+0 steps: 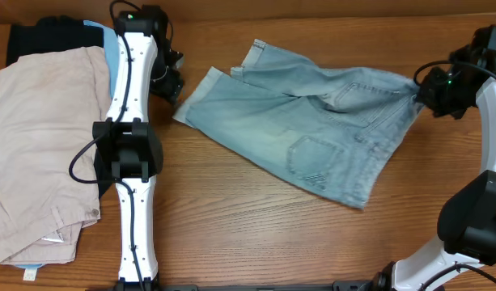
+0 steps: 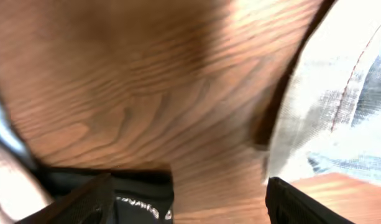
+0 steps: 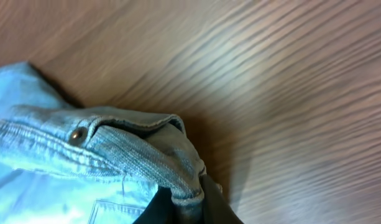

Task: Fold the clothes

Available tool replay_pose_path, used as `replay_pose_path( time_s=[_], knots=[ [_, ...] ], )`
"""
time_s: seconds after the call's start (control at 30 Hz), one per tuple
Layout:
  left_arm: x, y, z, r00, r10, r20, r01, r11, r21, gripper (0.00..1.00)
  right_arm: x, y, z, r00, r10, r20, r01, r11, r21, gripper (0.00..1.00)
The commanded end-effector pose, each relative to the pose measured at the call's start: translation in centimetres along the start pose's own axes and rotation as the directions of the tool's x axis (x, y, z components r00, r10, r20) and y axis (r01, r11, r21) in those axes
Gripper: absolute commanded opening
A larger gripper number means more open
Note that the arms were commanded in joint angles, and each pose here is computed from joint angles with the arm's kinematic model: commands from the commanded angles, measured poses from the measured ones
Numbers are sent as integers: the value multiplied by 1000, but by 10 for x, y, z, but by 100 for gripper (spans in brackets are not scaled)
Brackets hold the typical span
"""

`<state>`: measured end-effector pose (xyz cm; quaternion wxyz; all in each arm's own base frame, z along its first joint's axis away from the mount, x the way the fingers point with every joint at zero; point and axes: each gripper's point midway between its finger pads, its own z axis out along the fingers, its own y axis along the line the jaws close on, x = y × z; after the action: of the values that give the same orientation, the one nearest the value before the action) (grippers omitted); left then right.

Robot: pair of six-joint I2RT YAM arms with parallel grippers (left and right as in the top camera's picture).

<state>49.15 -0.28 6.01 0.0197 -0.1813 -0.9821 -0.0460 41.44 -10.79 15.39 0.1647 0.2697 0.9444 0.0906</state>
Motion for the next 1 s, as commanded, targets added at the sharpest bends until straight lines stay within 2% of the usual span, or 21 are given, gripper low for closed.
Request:
replay_pose_path(
  time_s=[0.0, 0.03, 0.1, 0.23, 0.3, 0.37, 0.5, 0.63, 0.8, 0.97],
  knots=[
    [-18, -7, -83, 971, 15, 239, -19, 1000, 14, 80, -20, -22, -5, 997, 12, 76, -19, 995, 95, 19],
    [-20, -8, -99, 960, 17, 280, -20, 1000, 10, 81, -21, -24, -2, 997, 2, 74, -10, 995, 101, 42],
    [-21, -11, -138, 927, 26, 374, -23, 1000, -12, 82, -24, -30, 9, 998, 1, 68, -10, 992, 127, 100],
    [-11, -25, -229, 817, 57, 574, -37, 998, -47, 87, -26, -32, 27, 999, 16, 52, -23, 992, 125, 100],
    [-1, -32, -261, 771, 71, 633, -46, 997, -56, 94, -25, -26, 21, 999, 17, 45, -21, 995, 95, 100],
    [10, -41, -287, 729, 83, 680, -61, 997, -57, 100, -22, -17, 6, 999, 10, 39, -13, 998, 65, 100],
    [22, -59, -316, 667, 92, 739, -118, 993, -18, 100, 1, 10, -20, 1000, -10, -15, 10, 1000, -15, 100],
    [18, -71, -313, 663, 91, 743, -165, 986, 26, 100, 40, 34, -26, 987, -62, -147, 54, 997, -63, 100],
    [0, -74, -285, 704, 90, 704, -179, 982, 54, 100, 89, 67, -15, 946, -171, -276, 155, 985, -80, 93],
    [-24, -76, -270, 699, 100, 708, -192, 980, 51, 100, 142, 88, 12, 897, -207, -390, 197, 978, -68, 88]
  ],
)
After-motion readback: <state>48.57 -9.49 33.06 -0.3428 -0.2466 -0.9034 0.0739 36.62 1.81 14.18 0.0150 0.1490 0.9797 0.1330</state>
